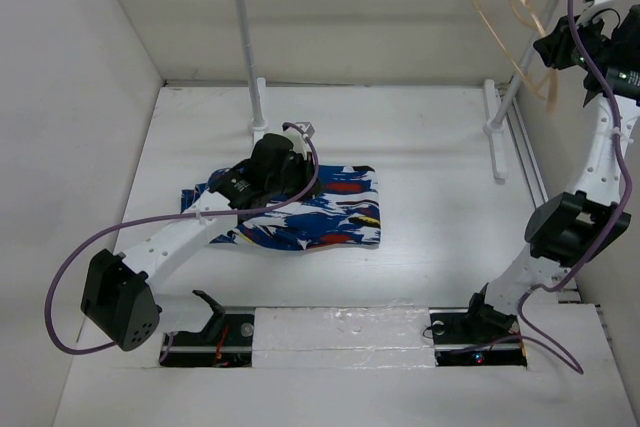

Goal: Place the trousers on the hanger
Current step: Pick up the hanger from the clothesline.

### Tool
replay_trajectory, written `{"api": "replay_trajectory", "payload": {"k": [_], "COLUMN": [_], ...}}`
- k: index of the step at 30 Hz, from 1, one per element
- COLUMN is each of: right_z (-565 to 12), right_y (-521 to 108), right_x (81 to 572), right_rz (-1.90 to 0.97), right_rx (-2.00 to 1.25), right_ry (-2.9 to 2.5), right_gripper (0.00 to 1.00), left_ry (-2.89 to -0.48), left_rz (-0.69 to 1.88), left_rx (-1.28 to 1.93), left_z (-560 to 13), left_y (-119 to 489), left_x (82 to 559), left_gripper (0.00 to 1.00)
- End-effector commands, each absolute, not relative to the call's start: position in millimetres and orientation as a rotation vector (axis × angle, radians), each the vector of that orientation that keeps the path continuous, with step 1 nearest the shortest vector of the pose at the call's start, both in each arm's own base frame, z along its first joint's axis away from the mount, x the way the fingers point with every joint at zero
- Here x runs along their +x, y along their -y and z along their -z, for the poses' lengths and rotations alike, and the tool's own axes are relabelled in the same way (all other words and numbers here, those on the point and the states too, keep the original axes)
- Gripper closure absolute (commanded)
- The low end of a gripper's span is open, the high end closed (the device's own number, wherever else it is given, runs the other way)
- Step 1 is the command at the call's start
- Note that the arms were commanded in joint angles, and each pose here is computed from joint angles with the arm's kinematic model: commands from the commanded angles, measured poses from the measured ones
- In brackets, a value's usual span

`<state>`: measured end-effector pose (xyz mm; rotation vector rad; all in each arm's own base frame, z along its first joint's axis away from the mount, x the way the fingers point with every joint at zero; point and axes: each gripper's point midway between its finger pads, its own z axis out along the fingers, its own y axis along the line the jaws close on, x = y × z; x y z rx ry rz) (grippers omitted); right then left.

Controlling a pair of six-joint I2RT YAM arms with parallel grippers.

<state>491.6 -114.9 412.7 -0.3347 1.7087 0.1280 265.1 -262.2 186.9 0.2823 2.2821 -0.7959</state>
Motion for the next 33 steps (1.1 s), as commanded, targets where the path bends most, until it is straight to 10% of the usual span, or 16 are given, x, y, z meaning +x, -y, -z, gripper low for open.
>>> {"api": "replay_trajectory", "payload": {"k": [1, 10, 33], "right_z": [-455.0, -476.6, -467.4], "right_y": [99.8, 70.2, 28.6], "right_x": [480.3, 476.1, 431.0], "right_rz": [-0.091, -0.092, 0.039], "right_rx": [-0.404, -0.458, -0.389], "right_ry": [-1.584, -1.52, -1.475], "right_gripper": [0.7, 1.0, 1.0], "left_ry": [-2.236, -2.222, -2.016], "left_rz": [0.822, 0.83, 1.027], "left_rx": [0.286, 0.257, 0.305], "left_z": [-200.9, -206.8, -329.8], "left_y": [267.4, 267.3, 293.2], "left_x": [268.7, 270.4, 273.8], "left_gripper": [1.0, 1.0, 0.65]}}
